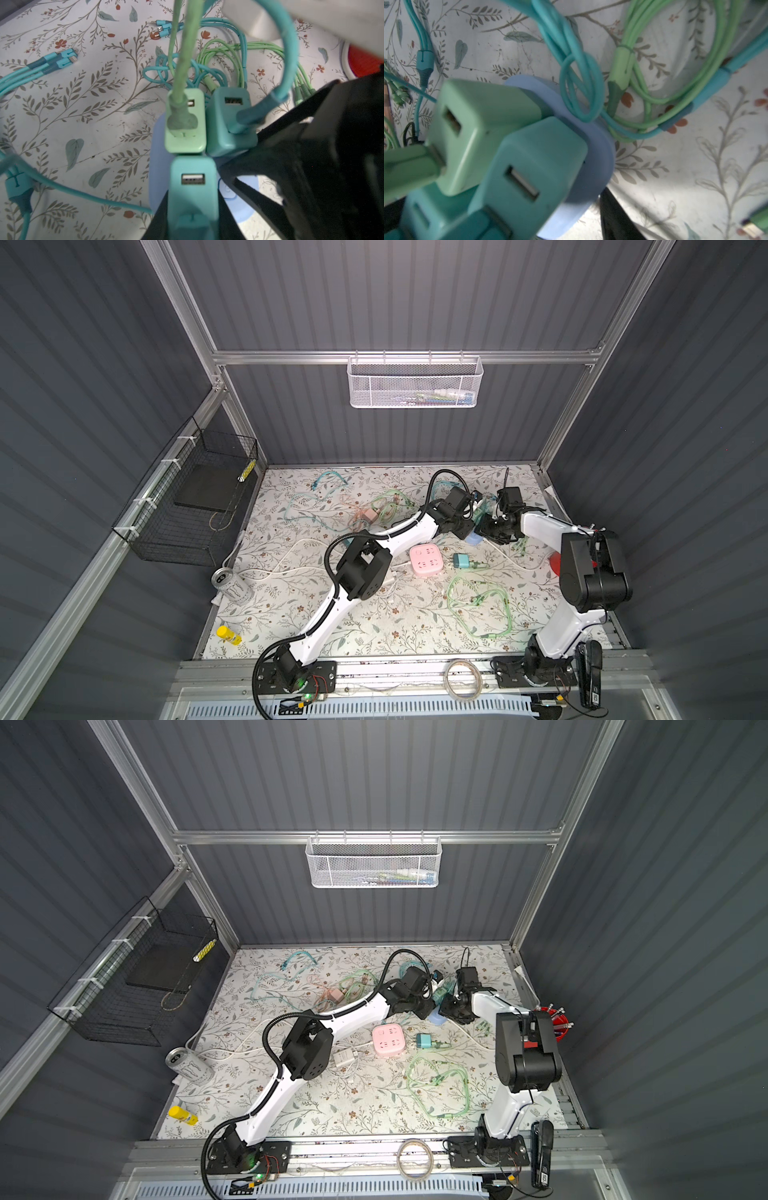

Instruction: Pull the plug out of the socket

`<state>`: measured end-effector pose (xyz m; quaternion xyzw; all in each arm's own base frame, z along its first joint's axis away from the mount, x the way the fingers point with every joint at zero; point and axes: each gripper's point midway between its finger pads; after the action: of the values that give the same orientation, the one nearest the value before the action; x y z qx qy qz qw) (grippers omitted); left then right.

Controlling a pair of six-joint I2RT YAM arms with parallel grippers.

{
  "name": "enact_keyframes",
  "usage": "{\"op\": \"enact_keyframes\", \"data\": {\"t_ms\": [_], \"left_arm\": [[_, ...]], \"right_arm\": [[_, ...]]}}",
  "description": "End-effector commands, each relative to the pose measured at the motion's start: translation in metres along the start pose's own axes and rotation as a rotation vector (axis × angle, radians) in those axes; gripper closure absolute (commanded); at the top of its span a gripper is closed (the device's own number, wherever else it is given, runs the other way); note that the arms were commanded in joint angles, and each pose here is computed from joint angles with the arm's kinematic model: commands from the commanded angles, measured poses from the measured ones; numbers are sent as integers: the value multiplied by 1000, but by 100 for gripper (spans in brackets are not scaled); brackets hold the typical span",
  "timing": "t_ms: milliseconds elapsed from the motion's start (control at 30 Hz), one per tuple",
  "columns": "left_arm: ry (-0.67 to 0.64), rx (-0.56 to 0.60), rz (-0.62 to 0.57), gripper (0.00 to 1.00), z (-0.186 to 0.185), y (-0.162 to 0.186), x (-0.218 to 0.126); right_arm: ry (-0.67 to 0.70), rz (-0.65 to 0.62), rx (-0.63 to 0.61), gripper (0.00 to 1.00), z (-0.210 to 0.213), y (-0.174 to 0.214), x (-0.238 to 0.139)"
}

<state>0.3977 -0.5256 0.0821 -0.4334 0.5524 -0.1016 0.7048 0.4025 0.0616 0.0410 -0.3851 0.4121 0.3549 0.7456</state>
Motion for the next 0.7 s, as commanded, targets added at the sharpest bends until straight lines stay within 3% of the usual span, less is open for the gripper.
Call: {"op": "enact_keyframes", "data": {"t_ms": [0,500,667], "left_arm": [[100,17,-123,80,-33,-44,-15],[35,36,-215,80,-25,-84,-40],[27,48,-202,80,-25,-80,-41]], "right_arm": [[24,43,-3,55,-4,12,9],[88,68,-49,60,-7,18,11],[97,64,-52,60,-9,18,10]]}}
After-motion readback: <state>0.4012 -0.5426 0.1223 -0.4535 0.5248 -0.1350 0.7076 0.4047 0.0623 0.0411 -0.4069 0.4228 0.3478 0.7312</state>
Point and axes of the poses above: each gripper's point midway between its finger pads, its own x axis out along the fingers, its own z axis along the line the jaws close on, y = z × x, and after that the axes turned 6 degrees about x, right-handed
